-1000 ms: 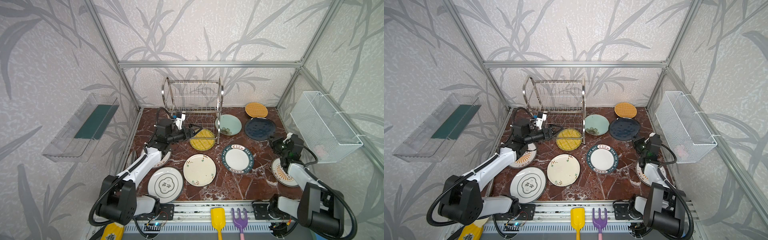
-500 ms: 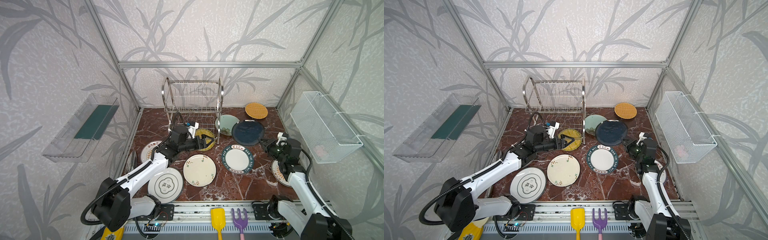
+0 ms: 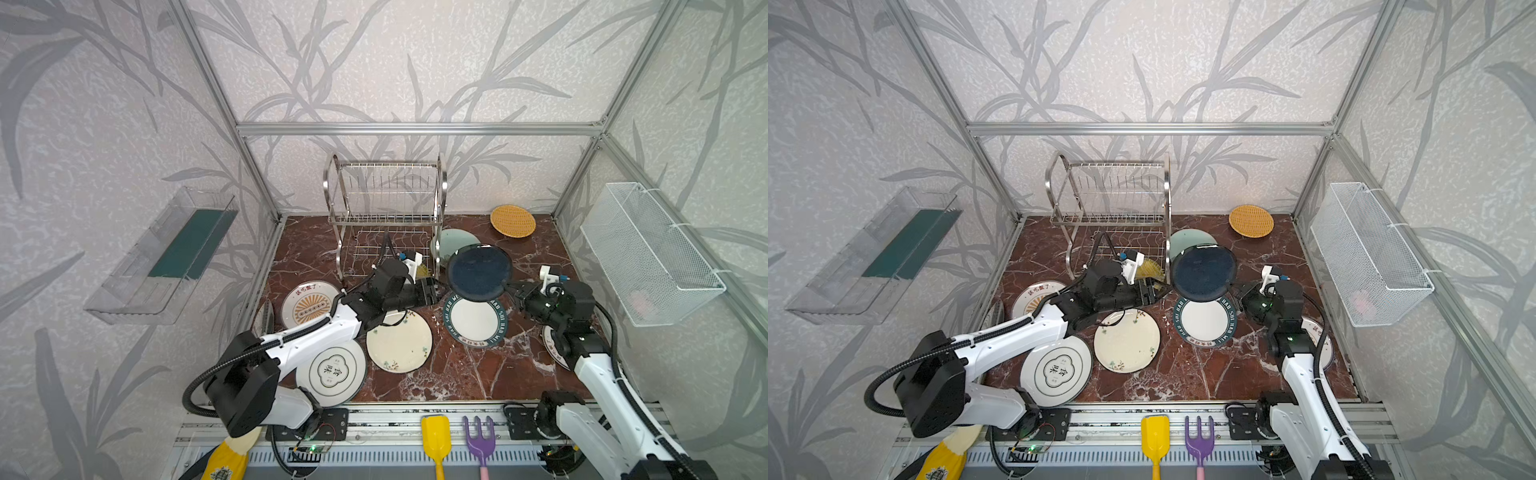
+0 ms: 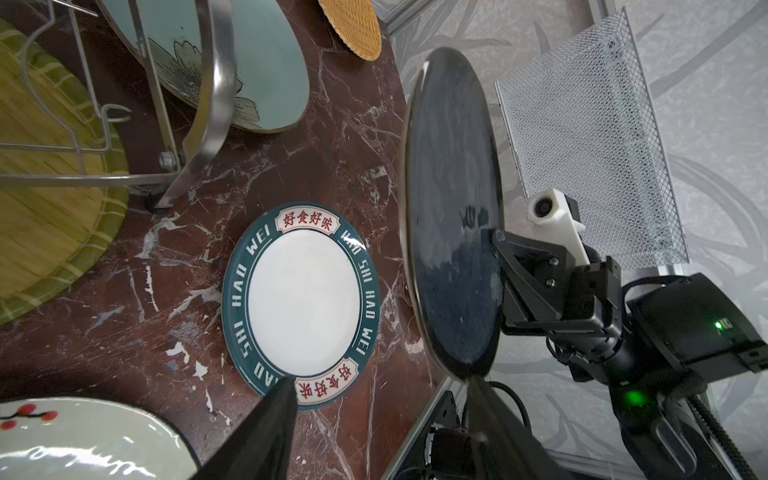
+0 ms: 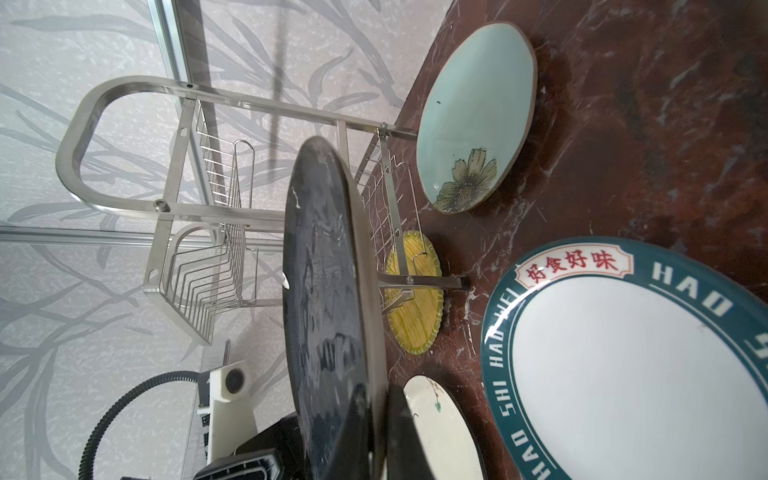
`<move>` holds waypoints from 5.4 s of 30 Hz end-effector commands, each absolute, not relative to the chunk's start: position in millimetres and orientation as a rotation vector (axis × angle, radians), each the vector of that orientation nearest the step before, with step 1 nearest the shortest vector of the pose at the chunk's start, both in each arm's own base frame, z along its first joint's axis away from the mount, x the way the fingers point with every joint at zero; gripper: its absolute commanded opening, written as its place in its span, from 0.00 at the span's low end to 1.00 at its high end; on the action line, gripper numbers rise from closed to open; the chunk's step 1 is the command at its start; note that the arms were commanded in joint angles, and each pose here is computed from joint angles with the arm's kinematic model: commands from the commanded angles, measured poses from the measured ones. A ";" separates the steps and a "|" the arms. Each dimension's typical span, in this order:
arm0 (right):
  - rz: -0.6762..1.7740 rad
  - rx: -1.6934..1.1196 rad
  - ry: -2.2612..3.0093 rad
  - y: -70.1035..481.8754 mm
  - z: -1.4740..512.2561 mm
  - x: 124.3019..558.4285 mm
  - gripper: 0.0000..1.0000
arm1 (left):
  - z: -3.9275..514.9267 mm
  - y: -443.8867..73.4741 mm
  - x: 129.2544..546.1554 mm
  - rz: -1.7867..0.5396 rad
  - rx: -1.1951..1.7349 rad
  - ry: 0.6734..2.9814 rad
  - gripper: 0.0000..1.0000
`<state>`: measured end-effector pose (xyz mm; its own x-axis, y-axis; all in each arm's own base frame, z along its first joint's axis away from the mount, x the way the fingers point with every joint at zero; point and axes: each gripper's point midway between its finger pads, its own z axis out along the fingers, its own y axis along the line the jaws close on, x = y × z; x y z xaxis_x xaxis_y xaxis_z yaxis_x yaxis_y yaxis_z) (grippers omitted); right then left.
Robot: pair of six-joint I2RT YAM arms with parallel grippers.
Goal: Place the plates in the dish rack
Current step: 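Raise the navy plate upright with right gripper while left gripper reaches to take it, then grasp and lift the navy plate with left gripper while right gripper withdraws, then carry the navy plate with the left gripper into the rack's upper tier slots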
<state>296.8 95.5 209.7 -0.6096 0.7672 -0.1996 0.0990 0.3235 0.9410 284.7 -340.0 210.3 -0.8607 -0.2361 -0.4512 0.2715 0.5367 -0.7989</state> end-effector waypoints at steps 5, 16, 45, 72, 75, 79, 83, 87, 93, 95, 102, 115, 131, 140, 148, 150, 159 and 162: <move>1.412 0.630 1.843 109.7 247.2 291.4 0.00 | 233.2 -350.9 306.0 -1.283 -0.087 2.151 0.56; 1.457 0.597 1.837 118.3 251.2 287.3 0.00 | 231.6 -364.7 327.5 -1.375 -0.281 2.071 0.40; 1.063 0.302 1.847 112.2 281.2 350.5 0.99 | 255.1 -271.3 228.8 -1.167 -0.274 2.048 0.00; 1.235 -0.493 1.331 211.8 354.8 246.5 0.99 | 546.1 -145.8 237.5 -0.528 -0.125 1.501 0.00; 1.195 -0.507 1.340 210.6 338.9 236.3 0.99 | 565.1 -135.3 250.5 -0.354 -0.163 1.442 0.00; 1.178 -0.517 1.317 209.1 335.9 227.8 0.99 | 582.4 -140.8 269.8 -0.190 -0.125 1.409 0.00; 1.174 -0.522 1.325 211.1 329.7 229.8 0.99 | 586.2 -139.7 303.0 -0.083 -0.103 1.443 0.00; 1.198 -0.521 1.325 214.0 325.0 231.9 0.99 | 578.2 -121.3 341.8 -0.059 -0.124 1.499 0.00; 1.211 -0.517 1.348 218.2 316.3 236.9 0.99 | 567.2 -89.0 392.3 -0.027 -0.142 1.532 0.00; 1.211 -0.520 1.355 220.2 313.6 237.9 0.99 | 562.8 -80.8 405.6 -0.033 -0.141 1.540 0.00; 1.217 -0.534 1.385 228.4 302.8 242.5 0.99 | 553.4 -62.0 434.9 -0.071 -0.131 1.556 0.00; 1.212 -0.549 1.420 236.9 291.5 247.0 0.99 | 522.5 -54.4 474.5 0.051 -0.049 1.605 0.00; 1.208 -0.561 1.454 243.2 280.9 251.4 0.99 | 503.6 -52.9 495.8 0.145 -0.002 1.623 0.00; 1.211 -0.561 1.469 245.5 276.6 254.1 0.99 | 484.3 -54.8 496.8 0.149 0.019 1.660 0.00; 1.215 -0.560 1.476 246.8 275.6 254.5 0.99 | 474.8 -52.0 486.1 0.155 0.012 1.675 0.00; 1.219 -0.562 1.476 247.5 275.5 254.0 0.99 | 473.2 -51.0 484.3 0.159 0.009 1.679 0.00; 1.217 -0.563 1.476 247.8 276.0 253.8 0.99 | 470.8 -54.5 472.5 0.140 0.001 1.675 0.00; 1.216 -0.562 1.477 247.5 276.5 253.7 0.99 | 466.6 -56.2 471.5 0.134 0.001 1.685 0.00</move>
<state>253.8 245.6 260.7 -0.3412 0.2464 -0.9071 -0.8309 0.3722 0.4136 488.3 -60.6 416.8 -0.2601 0.1089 -0.9594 -0.0504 0.9907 0.1261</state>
